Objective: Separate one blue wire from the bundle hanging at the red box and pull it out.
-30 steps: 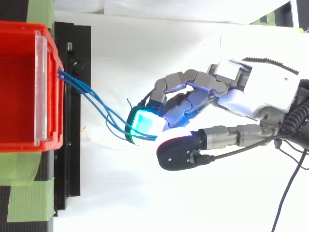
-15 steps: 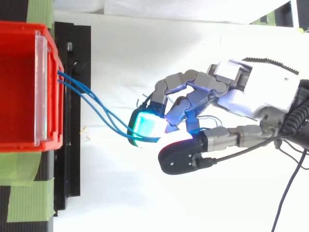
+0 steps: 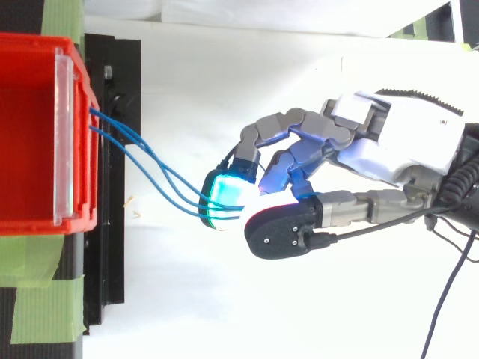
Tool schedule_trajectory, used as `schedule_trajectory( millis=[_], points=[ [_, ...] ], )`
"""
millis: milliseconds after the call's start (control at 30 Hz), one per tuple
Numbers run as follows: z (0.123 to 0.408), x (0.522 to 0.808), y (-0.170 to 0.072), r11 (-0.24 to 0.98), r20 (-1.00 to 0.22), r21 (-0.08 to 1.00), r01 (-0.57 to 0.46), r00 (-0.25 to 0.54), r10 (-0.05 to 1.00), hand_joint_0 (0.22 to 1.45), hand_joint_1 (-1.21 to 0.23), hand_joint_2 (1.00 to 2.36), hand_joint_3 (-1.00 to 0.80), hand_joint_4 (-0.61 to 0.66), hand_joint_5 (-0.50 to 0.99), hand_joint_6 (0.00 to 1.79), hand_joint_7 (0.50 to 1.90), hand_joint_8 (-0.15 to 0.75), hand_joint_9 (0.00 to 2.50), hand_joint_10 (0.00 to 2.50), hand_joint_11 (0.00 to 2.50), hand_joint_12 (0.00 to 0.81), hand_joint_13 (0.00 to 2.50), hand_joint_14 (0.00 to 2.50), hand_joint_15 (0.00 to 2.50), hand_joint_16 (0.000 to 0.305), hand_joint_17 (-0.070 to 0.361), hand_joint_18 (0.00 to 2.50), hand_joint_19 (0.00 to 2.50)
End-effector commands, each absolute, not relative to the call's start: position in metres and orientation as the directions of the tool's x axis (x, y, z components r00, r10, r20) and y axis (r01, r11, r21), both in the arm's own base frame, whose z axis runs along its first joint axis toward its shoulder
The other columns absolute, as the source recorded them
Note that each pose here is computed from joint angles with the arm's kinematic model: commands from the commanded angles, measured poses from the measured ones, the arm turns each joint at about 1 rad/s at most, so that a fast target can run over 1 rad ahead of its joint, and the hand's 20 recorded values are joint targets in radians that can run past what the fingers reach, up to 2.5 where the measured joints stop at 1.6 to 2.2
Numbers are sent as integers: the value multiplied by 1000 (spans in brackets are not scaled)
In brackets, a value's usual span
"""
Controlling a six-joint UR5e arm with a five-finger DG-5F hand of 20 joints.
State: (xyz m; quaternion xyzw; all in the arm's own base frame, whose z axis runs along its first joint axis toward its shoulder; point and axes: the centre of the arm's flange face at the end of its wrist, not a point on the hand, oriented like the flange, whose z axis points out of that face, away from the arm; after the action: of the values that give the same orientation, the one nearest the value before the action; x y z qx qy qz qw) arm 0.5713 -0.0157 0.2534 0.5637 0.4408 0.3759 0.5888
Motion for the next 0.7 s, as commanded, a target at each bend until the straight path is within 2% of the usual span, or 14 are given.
schedule_trajectory(
  millis=[0, 233, 300, 467, 667],
  points=[
    [253, 571, -16, 82, -95, 995, 55, 329, 939, 631, -603, 1018, -293, 272, -242, 856, 975, 339, 871, 570, 1525, 309, 1103, 1144, 1473, 31, 70, 805, 853],
    [253, 571, -16, 82, -95, 995, 55, 329, 939, 642, -625, 1021, -248, 272, -240, 856, 964, 334, 880, 575, 1546, 312, 1118, 1128, 1477, 31, 71, 818, 851],
    [253, 571, -16, 82, -95, 995, 55, 329, 939, 667, -733, 1022, -227, 272, -241, 857, 978, 338, 876, 584, 1539, 308, 1121, 1074, 1510, 32, 71, 818, 841],
    [253, 571, -16, 82, -95, 995, 55, 329, 939, 724, -862, 1022, -232, 272, -244, 865, 997, 334, 843, 569, 1555, 316, 1110, 996, 1560, 31, 71, 800, 797],
    [253, 571, -16, 82, -95, 995, 55, 329, 939, 788, -919, 1024, -215, 271, -249, 870, 1006, 337, 780, 582, 1561, 308, 1042, 1015, 1528, 30, 67, 727, 742]
  ],
)
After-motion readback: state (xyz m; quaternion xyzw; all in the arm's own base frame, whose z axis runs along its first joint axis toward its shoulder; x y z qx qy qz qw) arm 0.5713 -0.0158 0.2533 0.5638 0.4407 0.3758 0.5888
